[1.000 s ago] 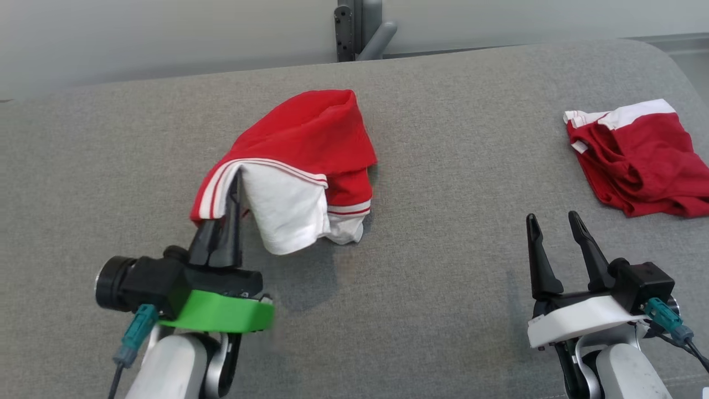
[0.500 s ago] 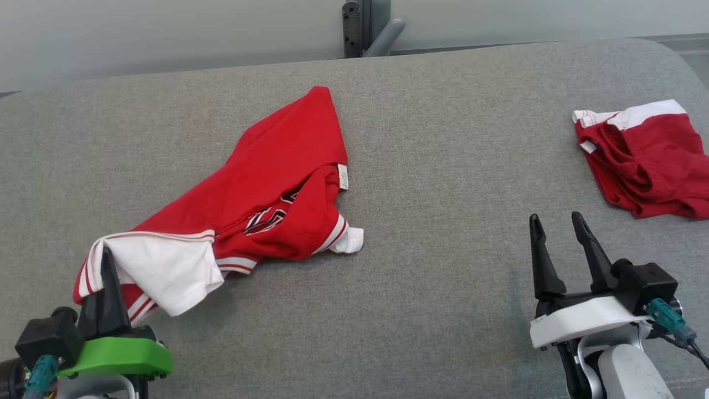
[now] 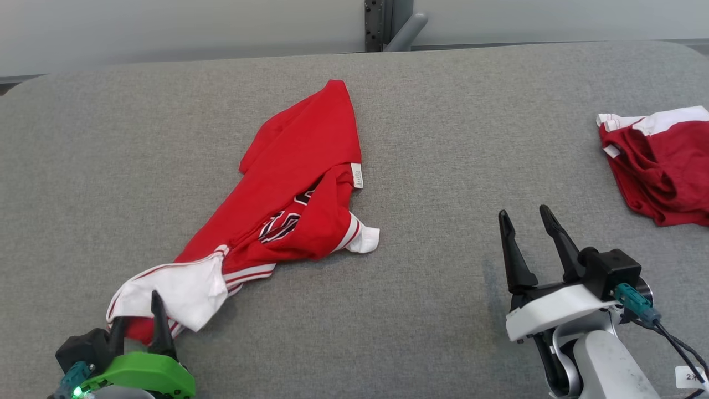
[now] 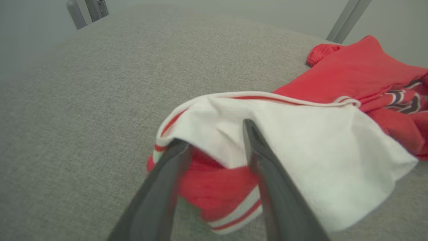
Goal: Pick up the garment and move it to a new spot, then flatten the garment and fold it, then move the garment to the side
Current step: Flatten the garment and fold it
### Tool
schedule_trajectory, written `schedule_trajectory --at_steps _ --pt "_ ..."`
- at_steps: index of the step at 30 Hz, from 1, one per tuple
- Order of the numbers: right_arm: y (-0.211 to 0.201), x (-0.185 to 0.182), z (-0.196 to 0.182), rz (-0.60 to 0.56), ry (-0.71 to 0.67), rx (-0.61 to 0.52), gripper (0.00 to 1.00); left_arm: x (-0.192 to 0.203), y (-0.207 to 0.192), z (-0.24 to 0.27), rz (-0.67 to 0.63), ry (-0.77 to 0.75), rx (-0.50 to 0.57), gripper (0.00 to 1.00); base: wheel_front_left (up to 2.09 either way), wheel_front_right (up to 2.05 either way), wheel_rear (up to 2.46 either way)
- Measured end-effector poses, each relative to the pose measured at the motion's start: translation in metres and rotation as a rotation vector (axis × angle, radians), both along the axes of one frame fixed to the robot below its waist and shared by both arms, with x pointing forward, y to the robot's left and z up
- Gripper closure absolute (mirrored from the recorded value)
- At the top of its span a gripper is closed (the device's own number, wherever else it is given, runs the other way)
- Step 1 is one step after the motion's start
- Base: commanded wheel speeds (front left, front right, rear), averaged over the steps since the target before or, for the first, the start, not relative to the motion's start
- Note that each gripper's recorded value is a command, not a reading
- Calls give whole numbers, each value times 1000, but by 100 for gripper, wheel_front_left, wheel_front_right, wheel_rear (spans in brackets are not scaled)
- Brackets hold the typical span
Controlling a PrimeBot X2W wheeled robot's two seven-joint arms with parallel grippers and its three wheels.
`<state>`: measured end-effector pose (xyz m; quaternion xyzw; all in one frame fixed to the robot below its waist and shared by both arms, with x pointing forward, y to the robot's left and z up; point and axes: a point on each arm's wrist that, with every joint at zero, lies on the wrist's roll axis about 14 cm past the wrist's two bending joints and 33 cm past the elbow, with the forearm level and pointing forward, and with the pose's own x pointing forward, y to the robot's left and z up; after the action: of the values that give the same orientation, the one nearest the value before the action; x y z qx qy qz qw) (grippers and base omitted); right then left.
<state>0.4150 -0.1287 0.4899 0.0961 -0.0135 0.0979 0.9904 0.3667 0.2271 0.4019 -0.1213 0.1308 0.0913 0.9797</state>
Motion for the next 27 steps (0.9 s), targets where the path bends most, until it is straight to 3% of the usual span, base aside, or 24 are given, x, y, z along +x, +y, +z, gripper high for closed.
schedule_trajectory --at_steps 7,27 --pt "28 19 -1 83 -5 -54 0 -6 12 -2 30 7 3 0 0 0 0" --pt "138 80 -51 398 135 -227 0 -27 17 68 87 -215 48 0 0 0 0"
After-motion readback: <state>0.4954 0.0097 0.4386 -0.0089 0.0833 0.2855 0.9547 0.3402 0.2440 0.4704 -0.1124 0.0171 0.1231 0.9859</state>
